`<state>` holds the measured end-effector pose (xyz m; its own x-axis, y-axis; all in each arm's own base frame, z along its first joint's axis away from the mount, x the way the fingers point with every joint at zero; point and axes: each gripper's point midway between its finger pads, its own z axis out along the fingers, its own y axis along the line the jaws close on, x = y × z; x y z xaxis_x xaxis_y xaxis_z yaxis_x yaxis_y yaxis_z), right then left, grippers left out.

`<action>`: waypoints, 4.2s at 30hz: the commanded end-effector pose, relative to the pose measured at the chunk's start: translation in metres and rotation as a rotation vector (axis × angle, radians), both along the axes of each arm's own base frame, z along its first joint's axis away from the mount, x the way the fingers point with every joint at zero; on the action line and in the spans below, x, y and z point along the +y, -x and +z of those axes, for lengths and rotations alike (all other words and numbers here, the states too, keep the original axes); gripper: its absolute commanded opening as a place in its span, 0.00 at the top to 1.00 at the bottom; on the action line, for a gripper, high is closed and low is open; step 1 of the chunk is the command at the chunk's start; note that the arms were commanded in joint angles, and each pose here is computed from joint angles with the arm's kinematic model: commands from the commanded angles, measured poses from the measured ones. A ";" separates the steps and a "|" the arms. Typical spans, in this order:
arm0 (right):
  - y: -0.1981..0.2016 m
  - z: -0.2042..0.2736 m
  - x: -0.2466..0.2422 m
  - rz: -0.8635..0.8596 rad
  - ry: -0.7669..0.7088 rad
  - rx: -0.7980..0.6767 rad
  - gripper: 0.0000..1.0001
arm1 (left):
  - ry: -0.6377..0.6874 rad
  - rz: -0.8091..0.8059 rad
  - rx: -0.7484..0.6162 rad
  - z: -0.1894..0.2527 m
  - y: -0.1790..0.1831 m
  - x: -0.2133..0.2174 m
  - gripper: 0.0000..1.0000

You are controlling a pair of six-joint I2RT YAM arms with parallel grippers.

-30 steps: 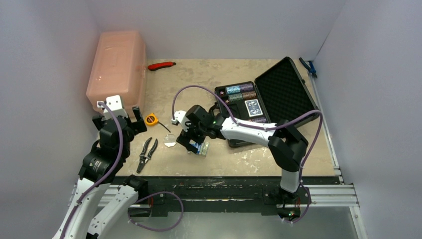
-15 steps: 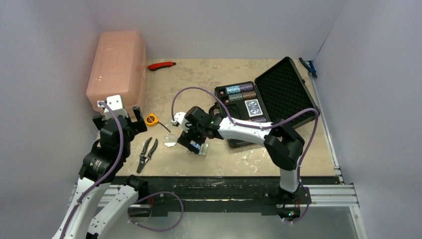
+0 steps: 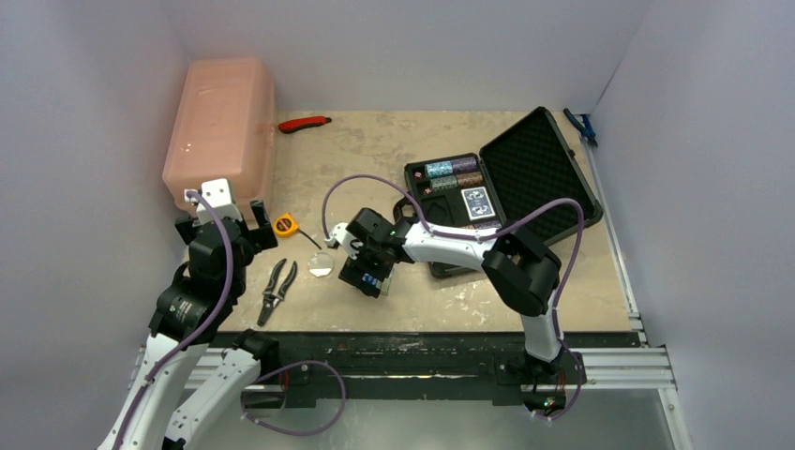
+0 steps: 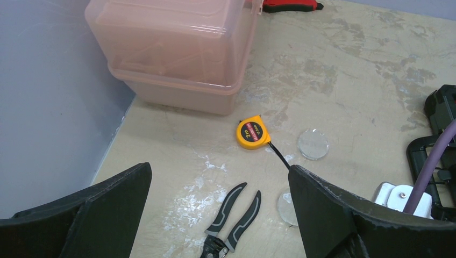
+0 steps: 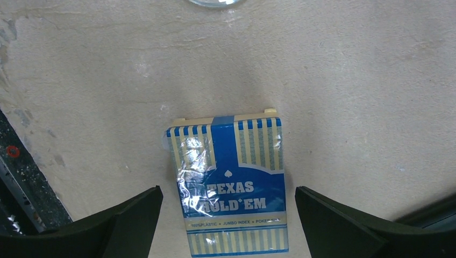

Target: Pack up texas hold em set

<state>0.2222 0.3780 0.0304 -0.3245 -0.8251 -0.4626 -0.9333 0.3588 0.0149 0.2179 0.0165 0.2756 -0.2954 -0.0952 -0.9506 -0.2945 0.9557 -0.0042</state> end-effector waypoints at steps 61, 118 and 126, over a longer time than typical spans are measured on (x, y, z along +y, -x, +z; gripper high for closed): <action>-0.038 0.115 0.029 -0.269 -0.370 -0.209 1.00 | -0.001 -0.014 -0.012 0.002 -0.005 -0.004 0.00; -0.127 0.199 -0.156 -0.928 -0.706 -0.458 1.00 | -0.014 -0.039 0.000 0.000 -0.009 -0.008 0.00; -0.155 0.188 -0.161 -0.953 -0.642 -0.420 1.00 | -0.019 -0.045 0.017 -0.002 -0.011 -0.009 0.00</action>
<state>0.3584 0.2103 0.1836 -0.4563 0.0327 -0.8892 -0.2609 0.9505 0.1688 0.2239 0.0101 0.2676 -0.3344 -0.0627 -0.9404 -0.2590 0.9655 0.0277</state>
